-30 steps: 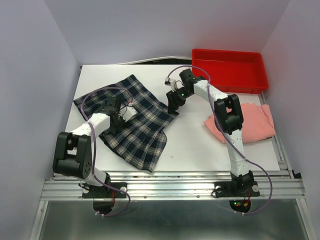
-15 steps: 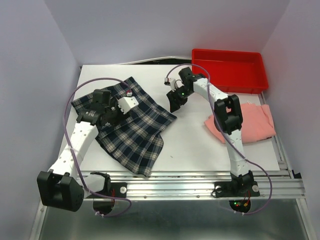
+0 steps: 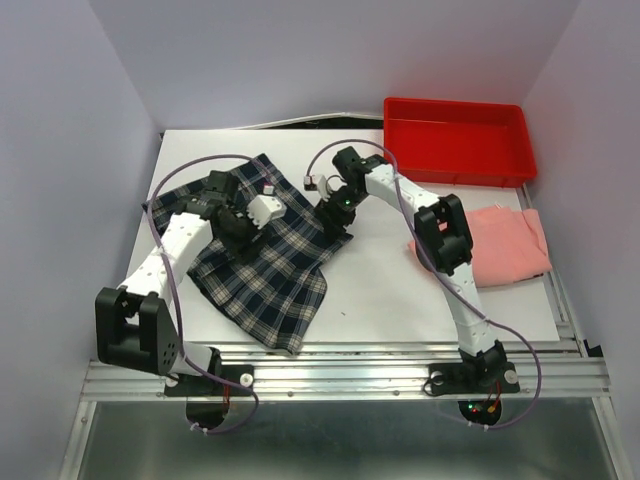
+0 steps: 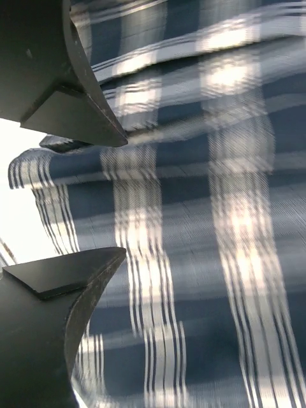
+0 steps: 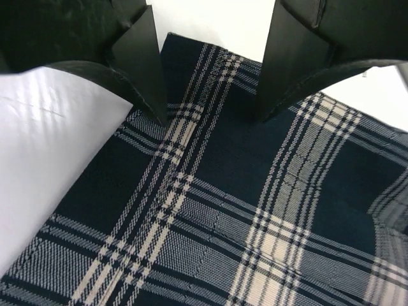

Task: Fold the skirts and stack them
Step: Flatten the skirt out

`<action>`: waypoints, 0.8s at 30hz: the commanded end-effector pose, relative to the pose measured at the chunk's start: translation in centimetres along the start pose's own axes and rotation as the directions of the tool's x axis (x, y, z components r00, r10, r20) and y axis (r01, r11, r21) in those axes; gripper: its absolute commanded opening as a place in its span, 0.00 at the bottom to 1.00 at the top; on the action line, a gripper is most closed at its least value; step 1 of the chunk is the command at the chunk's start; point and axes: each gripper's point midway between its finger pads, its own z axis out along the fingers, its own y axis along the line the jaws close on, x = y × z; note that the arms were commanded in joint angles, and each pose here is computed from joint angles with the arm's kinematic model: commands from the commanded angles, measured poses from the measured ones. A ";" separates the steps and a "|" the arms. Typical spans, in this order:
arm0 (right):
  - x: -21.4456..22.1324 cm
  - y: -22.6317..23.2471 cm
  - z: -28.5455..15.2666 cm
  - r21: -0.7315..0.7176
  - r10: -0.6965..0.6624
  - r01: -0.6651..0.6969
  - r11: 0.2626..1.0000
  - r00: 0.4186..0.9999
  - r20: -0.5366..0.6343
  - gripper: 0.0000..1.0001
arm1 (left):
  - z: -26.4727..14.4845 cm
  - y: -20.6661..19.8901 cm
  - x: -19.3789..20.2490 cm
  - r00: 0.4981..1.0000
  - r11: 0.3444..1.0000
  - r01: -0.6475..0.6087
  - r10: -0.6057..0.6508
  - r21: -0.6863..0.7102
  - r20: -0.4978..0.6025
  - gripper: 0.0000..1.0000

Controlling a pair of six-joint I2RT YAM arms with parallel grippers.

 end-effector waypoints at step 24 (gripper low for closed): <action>14.4 -1.4 0.6 0.173 0.377 -0.337 0.925 0.871 -0.315 0.48 | 3.1 -13.4 -3.0 0.966 0.927 -0.234 0.255 0.293 -0.033 0.98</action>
